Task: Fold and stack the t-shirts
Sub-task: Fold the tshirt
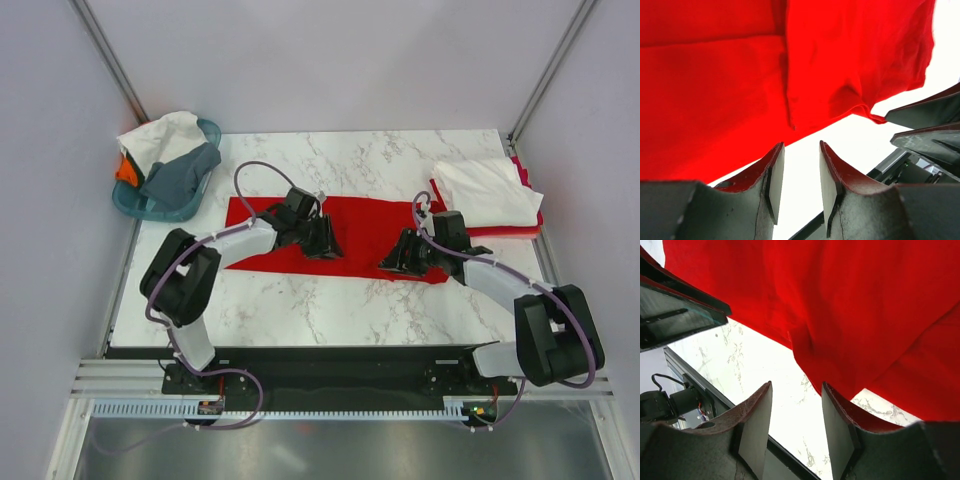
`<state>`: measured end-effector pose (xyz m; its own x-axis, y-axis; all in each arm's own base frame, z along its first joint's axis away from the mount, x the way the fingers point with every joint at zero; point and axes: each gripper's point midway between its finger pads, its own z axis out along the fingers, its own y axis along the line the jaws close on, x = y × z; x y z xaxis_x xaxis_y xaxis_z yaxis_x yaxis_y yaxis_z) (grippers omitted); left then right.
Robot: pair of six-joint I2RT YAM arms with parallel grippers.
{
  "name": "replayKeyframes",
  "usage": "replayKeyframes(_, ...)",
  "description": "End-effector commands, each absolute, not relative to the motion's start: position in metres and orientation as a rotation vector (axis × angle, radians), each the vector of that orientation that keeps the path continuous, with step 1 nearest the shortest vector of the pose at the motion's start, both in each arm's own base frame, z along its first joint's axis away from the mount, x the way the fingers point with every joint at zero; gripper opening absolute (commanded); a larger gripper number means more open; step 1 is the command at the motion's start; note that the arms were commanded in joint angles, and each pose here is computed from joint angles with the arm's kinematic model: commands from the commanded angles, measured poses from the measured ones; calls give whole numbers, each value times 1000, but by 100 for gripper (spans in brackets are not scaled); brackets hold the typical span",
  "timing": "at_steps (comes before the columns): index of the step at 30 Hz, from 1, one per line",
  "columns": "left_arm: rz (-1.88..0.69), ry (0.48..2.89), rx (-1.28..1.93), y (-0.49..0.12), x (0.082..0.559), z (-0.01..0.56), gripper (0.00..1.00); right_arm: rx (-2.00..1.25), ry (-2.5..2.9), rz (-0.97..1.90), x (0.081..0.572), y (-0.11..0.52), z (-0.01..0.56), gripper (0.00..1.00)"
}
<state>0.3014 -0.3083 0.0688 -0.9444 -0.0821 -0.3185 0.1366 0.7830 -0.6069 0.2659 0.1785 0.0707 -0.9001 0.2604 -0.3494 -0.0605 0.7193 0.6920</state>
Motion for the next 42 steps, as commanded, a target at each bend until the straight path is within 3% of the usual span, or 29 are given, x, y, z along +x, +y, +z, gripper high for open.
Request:
replayKeyframes(1,-998,2674,66,-325,295,67,40,148,2474,1023,273,179,73,52)
replayKeyframes(17,-976,2747,86,-349,291,38,34,141,2500,970,274,174,54,51)
replayKeyframes(25,-931,2736,77,-347,295,35,15,142,2507,976,271,175,49,51)
replayKeyframes(28,-926,2729,80,-346,297,36,2,141,2508,972,271,174,47,51)
replayKeyframes(42,-941,2684,180,-331,293,78,2,115,2524,986,265,175,42,50)
